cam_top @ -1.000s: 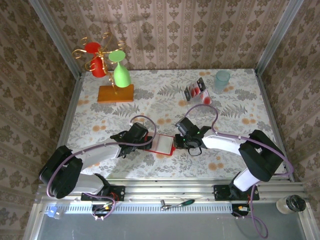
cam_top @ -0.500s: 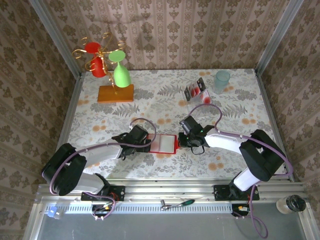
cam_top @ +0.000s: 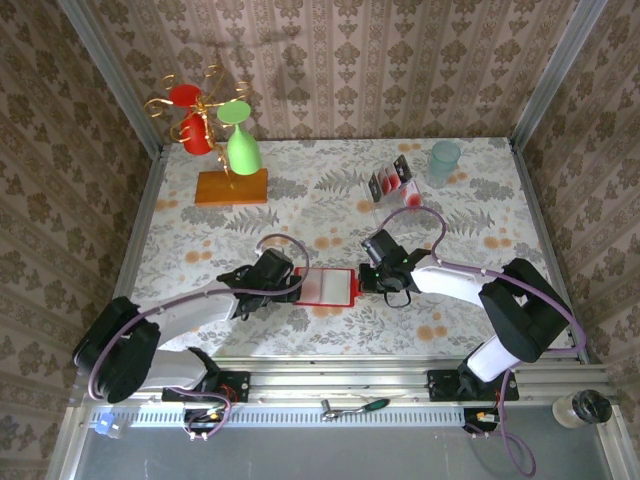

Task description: Put the credit cards into the card holder

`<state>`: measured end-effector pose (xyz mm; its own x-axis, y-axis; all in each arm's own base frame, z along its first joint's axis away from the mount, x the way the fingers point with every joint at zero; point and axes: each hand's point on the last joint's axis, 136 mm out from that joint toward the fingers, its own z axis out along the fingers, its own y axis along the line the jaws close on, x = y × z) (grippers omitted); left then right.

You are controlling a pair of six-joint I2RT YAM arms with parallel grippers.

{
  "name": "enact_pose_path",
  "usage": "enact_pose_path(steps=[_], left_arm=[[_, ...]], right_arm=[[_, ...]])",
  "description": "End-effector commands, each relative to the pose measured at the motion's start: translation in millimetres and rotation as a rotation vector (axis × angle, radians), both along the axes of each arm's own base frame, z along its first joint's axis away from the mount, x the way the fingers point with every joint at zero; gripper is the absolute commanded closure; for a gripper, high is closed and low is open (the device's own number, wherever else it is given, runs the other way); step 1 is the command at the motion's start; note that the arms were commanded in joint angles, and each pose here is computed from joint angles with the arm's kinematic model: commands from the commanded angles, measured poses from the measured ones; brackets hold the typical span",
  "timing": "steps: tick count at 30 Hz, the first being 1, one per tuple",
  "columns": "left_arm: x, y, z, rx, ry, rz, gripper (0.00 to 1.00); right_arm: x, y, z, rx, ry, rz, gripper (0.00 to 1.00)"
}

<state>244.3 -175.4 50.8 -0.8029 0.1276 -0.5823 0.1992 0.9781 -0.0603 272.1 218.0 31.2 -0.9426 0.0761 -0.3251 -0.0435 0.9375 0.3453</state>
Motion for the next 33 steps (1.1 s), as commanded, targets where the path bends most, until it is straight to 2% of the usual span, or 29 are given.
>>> enact_pose_path(steps=[1, 9, 27, 33], left_arm=[[6.2, -19.7, 21.4, -0.062, -0.025, -0.036, 0.00], [7.5, -39.4, -2.2, -0.027, 0.039, -0.098, 0.00], [-2.5, -1.7, -39.3, 0.161, 0.101, -0.022, 0.00], [-2.7, -2.5, -33.7, 0.142, 0.094, -0.018, 0.00]], right_arm=[[-2.2, -3.0, 2.5, -0.014, 0.011, 0.016, 0.98], [-3.1, -3.7, -0.6, -0.017, 0.015, 0.016, 0.98], [-1.6, -8.8, -0.9, -0.019, 0.011, 0.006, 0.98], [-1.9, -9.7, -0.6, -0.014, 0.013, 0.004, 0.97]])
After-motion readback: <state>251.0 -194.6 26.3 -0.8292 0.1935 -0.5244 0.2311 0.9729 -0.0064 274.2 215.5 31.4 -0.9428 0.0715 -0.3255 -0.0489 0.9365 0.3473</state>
